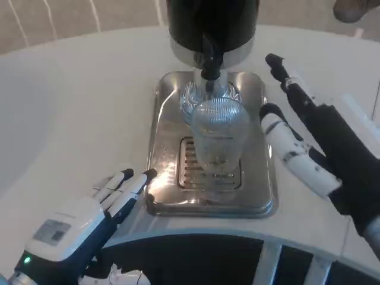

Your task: Grasp the cup under the faucet to collect the drink, then remove the cup.

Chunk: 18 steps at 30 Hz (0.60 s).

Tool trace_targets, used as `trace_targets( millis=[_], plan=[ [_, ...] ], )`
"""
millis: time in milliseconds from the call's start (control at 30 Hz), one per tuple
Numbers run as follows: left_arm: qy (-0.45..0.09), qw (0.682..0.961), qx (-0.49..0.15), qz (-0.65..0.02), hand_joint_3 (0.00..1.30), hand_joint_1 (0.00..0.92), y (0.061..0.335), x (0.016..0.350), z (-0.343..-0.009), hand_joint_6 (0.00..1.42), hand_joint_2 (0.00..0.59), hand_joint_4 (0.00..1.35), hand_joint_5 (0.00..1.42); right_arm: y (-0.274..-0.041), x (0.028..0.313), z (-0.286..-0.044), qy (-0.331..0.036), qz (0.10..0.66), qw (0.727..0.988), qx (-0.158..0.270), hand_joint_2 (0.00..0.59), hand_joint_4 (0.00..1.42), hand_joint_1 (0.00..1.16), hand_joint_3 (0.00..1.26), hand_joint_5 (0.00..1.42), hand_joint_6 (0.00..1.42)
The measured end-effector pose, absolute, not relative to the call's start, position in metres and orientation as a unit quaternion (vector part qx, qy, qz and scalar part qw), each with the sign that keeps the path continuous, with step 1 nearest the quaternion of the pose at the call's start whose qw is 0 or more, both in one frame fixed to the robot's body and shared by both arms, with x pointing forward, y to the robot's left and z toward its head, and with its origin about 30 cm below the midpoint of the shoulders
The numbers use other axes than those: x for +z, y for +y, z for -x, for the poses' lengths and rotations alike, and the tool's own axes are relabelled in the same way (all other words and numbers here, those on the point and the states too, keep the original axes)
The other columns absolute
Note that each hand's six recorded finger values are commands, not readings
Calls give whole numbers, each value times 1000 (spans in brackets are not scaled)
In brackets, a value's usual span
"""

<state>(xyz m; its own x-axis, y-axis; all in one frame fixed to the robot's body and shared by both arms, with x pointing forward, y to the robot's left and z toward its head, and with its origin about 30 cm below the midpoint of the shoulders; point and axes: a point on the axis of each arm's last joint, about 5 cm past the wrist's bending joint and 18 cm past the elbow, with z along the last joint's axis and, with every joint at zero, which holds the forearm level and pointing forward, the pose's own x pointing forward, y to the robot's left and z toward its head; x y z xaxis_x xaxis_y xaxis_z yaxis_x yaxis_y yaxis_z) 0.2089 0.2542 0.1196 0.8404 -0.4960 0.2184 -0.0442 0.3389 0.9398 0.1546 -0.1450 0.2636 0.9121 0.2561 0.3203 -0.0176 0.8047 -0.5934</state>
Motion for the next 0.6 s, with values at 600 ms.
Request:
trace_targets(
  millis=[600],
  plan=[
    [-220,783,-134,-567,0,96,259,121,-199,58,70,0,0,-121,278,-198,-227,252,935,103,586,0,233,0,0,0]
  ],
)
